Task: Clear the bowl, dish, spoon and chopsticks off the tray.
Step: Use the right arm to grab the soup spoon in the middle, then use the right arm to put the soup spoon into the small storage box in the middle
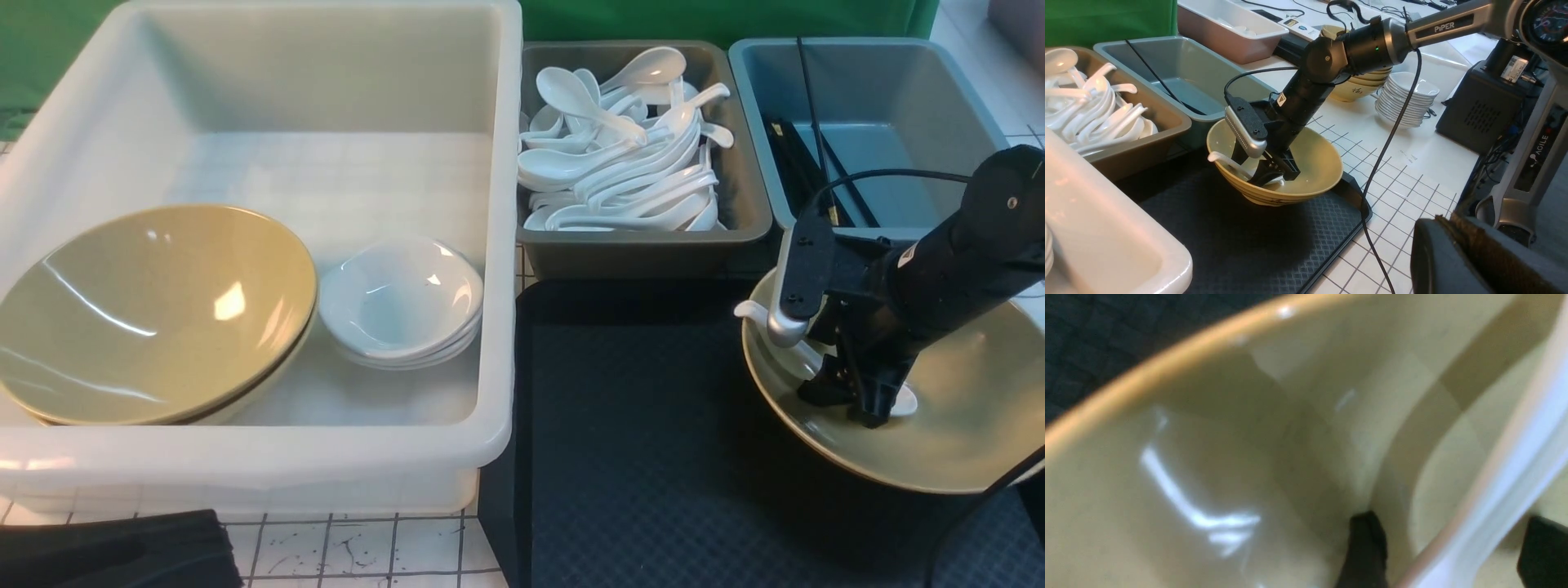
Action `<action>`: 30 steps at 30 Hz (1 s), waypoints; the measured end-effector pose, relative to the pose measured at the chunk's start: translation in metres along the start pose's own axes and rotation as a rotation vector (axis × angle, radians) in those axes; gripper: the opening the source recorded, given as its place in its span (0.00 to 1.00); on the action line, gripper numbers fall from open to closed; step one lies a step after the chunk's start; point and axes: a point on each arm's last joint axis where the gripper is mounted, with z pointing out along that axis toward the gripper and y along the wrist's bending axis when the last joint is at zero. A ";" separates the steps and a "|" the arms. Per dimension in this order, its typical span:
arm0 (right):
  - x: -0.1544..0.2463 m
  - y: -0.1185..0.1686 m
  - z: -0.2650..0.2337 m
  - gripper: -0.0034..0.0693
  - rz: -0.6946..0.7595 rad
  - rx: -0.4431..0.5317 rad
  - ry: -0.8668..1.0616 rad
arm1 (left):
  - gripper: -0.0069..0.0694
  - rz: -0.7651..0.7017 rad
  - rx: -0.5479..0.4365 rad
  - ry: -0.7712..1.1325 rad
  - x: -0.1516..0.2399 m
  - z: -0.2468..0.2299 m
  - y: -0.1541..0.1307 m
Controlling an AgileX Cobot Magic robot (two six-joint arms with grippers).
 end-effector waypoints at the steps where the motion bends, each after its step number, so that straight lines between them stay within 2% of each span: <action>1: 0.000 0.000 0.001 0.68 -0.007 -0.002 0.001 | 0.09 0.000 0.000 0.000 0.000 0.000 0.000; 3: 0.000 0.000 0.001 0.66 -0.013 -0.003 0.002 | 0.09 0.000 0.000 0.000 0.000 0.000 0.000; 9: 0.001 0.002 0.003 0.41 -0.023 -0.023 0.009 | 0.09 0.000 0.000 0.000 0.000 0.000 0.000; 14: 0.001 0.005 -0.004 0.41 -0.007 -0.050 0.013 | 0.09 0.000 0.000 0.000 0.000 0.000 0.000; 22: -0.018 0.010 -0.084 0.41 0.204 -0.046 -0.046 | 0.09 0.026 -0.023 0.016 0.001 0.000 0.002; 26: -0.030 0.014 -0.119 0.41 0.283 0.000 -0.107 | 0.09 0.062 -0.069 0.045 0.004 0.000 0.006; 30: -0.044 0.016 -0.134 0.40 0.309 0.006 -0.141 | 0.09 0.071 -0.096 0.057 0.005 -0.001 0.009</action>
